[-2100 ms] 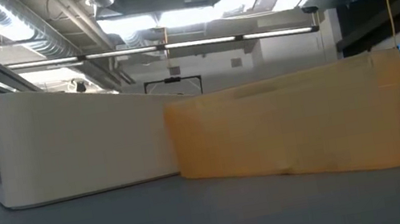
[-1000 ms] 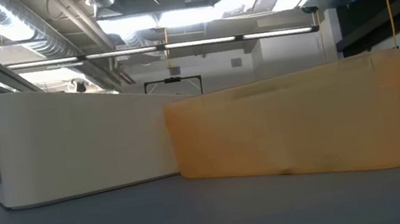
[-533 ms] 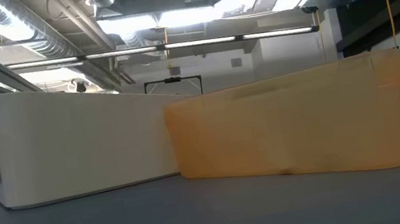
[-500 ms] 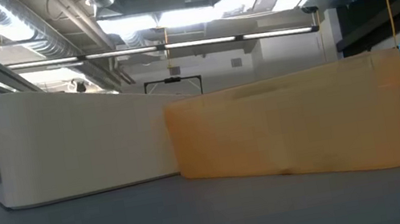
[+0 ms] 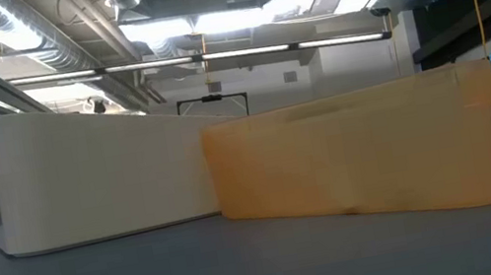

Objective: Sort silverware by color (type)
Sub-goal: Put the yellow knife into the blue bin

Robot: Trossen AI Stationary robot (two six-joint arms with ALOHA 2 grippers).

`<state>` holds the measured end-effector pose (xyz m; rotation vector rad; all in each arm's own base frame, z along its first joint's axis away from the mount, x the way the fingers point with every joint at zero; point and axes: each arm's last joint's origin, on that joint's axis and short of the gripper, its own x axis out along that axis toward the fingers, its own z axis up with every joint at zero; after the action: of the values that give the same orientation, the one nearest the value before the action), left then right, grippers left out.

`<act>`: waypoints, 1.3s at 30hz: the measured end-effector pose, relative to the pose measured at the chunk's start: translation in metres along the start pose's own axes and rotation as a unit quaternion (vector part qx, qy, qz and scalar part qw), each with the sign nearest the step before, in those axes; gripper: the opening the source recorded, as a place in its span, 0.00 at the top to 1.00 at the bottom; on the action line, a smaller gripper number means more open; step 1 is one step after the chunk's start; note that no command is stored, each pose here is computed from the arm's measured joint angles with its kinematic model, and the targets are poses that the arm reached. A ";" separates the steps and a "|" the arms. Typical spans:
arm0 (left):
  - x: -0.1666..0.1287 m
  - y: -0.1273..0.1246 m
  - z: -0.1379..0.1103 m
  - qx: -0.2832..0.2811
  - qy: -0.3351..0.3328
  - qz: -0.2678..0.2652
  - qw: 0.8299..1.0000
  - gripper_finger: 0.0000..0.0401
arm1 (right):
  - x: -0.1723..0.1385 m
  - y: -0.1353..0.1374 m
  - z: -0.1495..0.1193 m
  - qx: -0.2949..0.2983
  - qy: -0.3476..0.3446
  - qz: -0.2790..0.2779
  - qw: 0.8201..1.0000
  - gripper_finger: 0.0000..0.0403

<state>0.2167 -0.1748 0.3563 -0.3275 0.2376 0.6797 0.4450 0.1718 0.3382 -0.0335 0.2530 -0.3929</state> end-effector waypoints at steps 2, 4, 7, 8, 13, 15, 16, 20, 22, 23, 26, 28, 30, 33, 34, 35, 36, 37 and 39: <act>0.000 0.000 0.000 0.005 -0.001 0.000 1.000 0.69 | 0.000 0.000 0.000 0.000 0.000 0.000 1.000 0.92; 0.000 0.000 0.000 0.011 -0.005 0.001 1.000 0.69 | 0.000 0.000 0.000 0.000 0.000 0.000 1.000 0.92; 0.000 0.000 0.000 0.010 -0.005 0.000 1.000 0.71 | 0.000 0.000 0.000 0.000 0.000 0.000 1.000 0.92; 0.000 0.000 0.000 0.010 -0.006 0.000 1.000 0.73 | 0.000 0.000 0.000 0.000 0.000 0.000 1.000 0.92; 0.000 -0.001 0.001 0.007 -0.012 0.001 1.000 0.82 | 0.000 0.000 0.000 -0.001 0.000 0.000 1.000 0.92; 0.000 -0.001 0.001 0.007 -0.015 0.001 1.000 0.84 | 0.000 0.000 0.000 -0.001 0.000 0.000 1.000 0.92; 0.000 -0.001 0.001 0.011 -0.015 0.001 1.000 0.85 | 0.000 0.000 0.000 -0.001 0.000 0.000 1.000 0.92; 0.000 0.000 0.001 0.025 -0.017 0.003 1.000 0.87 | 0.000 0.000 0.000 0.000 0.000 0.000 1.000 0.93; 0.000 0.000 0.001 0.026 -0.016 0.003 1.000 0.87 | 0.000 0.000 0.000 0.000 0.000 0.001 1.000 0.93; 0.000 0.000 0.001 0.026 -0.016 0.003 1.000 0.87 | 0.000 0.000 0.000 0.000 0.001 0.002 1.000 0.93; 0.000 0.000 0.001 0.026 -0.015 0.002 1.000 0.87 | 0.000 0.001 0.000 -0.001 0.002 0.009 1.000 0.93; 0.000 0.000 0.001 0.026 -0.014 0.002 1.000 0.87 | 0.000 0.001 -0.001 -0.003 0.003 0.009 1.000 0.93; 0.000 0.000 0.000 0.026 -0.011 0.001 1.000 0.88 | 0.000 0.001 -0.001 -0.005 0.005 0.010 1.000 0.93; 0.000 0.000 0.000 0.030 -0.009 0.001 1.000 0.88 | 0.000 0.001 -0.001 -0.006 0.006 0.016 1.000 0.93; 0.000 -0.001 0.000 0.039 -0.009 0.001 0.999 0.88 | 0.000 0.001 -0.001 -0.007 0.006 0.016 1.000 0.93; 0.000 -0.001 0.000 0.050 -0.009 0.001 0.999 0.88 | 0.000 0.001 -0.001 -0.009 0.006 0.016 1.000 0.93; 0.000 -0.001 0.000 0.054 -0.009 0.001 0.999 0.88 | 0.001 0.000 -0.001 -0.010 0.006 0.016 1.000 0.93; 0.000 -0.001 0.000 0.054 -0.009 0.001 0.999 0.88 | 0.002 -0.001 -0.001 -0.010 0.007 0.015 1.000 0.93; 0.000 -0.001 0.000 0.052 -0.005 0.000 0.999 0.88 | 0.003 -0.001 -0.001 -0.010 0.008 0.016 1.000 0.93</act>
<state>0.2171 -0.1751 0.3565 -0.2250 0.2629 0.6669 0.4465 0.1696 0.3365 -0.0459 0.2729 -0.3593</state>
